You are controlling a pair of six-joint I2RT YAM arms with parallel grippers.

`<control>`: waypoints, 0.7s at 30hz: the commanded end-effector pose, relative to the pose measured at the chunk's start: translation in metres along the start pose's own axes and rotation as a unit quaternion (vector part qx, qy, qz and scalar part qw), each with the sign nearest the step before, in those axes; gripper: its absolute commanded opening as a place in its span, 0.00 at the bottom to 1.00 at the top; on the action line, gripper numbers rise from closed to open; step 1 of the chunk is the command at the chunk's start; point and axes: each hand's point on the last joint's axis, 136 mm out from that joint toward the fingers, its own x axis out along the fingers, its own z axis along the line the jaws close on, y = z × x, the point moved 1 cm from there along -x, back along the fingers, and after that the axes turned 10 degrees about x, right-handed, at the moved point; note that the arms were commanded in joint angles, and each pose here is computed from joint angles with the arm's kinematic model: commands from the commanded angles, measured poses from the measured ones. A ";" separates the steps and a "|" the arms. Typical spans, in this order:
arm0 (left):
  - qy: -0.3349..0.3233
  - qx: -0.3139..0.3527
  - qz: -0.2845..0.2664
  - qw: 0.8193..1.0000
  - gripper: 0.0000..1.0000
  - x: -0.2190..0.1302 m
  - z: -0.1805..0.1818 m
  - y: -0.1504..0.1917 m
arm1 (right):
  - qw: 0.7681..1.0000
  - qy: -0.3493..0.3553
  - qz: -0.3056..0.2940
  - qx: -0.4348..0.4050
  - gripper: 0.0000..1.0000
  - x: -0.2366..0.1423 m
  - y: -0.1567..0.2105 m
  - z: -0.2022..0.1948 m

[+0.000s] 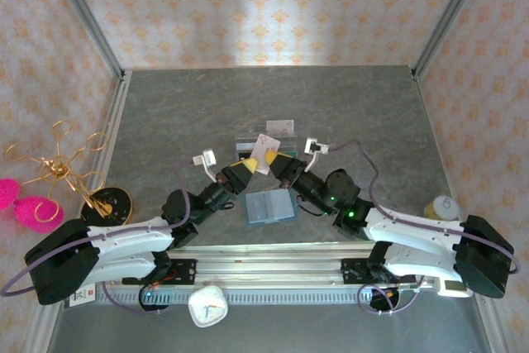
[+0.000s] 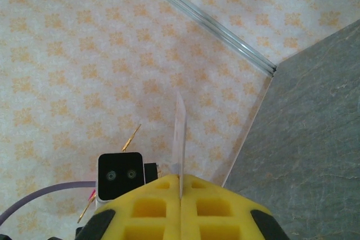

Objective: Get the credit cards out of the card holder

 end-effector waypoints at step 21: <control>0.028 0.451 0.369 0.812 0.00 0.061 0.027 0.005 | 0.980 0.190 -0.006 -0.064 0.30 -0.100 -0.046 -0.057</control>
